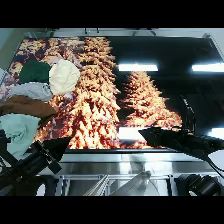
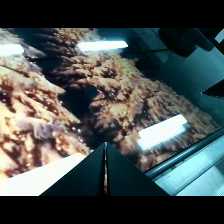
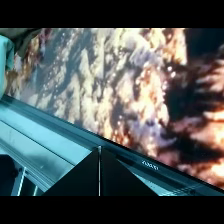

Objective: Fold the shirts.

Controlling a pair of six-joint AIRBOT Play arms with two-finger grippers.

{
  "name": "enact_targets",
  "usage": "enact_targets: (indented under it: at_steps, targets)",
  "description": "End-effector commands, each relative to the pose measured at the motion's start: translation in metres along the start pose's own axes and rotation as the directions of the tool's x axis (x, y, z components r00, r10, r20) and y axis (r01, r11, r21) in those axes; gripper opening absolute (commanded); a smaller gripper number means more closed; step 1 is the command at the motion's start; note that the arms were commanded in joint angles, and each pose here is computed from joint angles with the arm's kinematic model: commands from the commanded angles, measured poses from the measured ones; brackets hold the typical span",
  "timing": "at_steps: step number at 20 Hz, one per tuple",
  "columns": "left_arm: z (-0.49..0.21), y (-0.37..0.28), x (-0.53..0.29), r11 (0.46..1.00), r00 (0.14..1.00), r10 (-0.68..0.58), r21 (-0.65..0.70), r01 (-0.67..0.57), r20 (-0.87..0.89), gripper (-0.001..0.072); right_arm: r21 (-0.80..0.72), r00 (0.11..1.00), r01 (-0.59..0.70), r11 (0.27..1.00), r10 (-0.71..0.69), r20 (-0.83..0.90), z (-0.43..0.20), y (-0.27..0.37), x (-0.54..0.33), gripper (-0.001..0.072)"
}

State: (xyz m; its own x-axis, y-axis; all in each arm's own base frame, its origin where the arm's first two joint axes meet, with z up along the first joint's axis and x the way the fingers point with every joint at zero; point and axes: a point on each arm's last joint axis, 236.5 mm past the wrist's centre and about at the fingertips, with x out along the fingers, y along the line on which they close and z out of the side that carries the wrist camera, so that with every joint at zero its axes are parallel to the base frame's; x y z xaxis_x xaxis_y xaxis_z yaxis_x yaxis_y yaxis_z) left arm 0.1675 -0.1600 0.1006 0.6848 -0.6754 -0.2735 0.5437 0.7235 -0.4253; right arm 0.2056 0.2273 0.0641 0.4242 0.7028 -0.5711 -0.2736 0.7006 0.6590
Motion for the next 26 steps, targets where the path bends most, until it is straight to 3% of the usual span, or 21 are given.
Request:
enact_targets:
  at_steps: [1,15,20,23,24,25,26]
  targets:
    - [0.000,0.000,0.000,1.000,1.000,0.000,0.002,0.000,0.001,0.0015,0.000,1.000,-0.001,1.000,0.001,-0.001,0.000,0.000,0.000,0.0023]
    - [0.007,0.002,0.000,1.000,1.000,0.008,0.000,-0.008,0.028,0.0013,-0.003,1.000,-0.004,1.000,0.004,0.029,0.007,0.001,0.000,0.0024]
    - [0.044,0.031,0.004,0.990,0.982,0.110,-0.109,-0.093,0.154,0.0020,-0.003,1.000,-0.005,1.000,0.005,0.030,0.007,0.001,0.000,0.0025]
    - [0.060,0.093,0.027,0.952,0.952,0.306,0.013,-0.306,0.028,0.0026,-0.003,1.000,-0.005,1.000,0.005,0.030,0.007,0.001,0.000,0.0024]
    - [0.074,0.112,0.036,0.929,0.932,0.362,0.084,-0.360,-0.012,0.0073,-0.003,1.000,-0.005,1.000,0.005,0.030,0.007,0.001,0.000,0.0024]
    - [0.088,0.134,0.047,0.899,0.907,0.418,0.173,-0.403,-0.060,0.0322,-0.003,1.000,-0.005,1.000,0.005,0.029,0.007,0.001,0.000,0.0024]
    - [0.100,0.158,0.060,0.867,0.875,0.470,0.247,-0.433,-0.115,0.0509,-0.003,1.000,-0.005,1.000,0.005,0.028,0.007,0.001,0.000,0.0024]
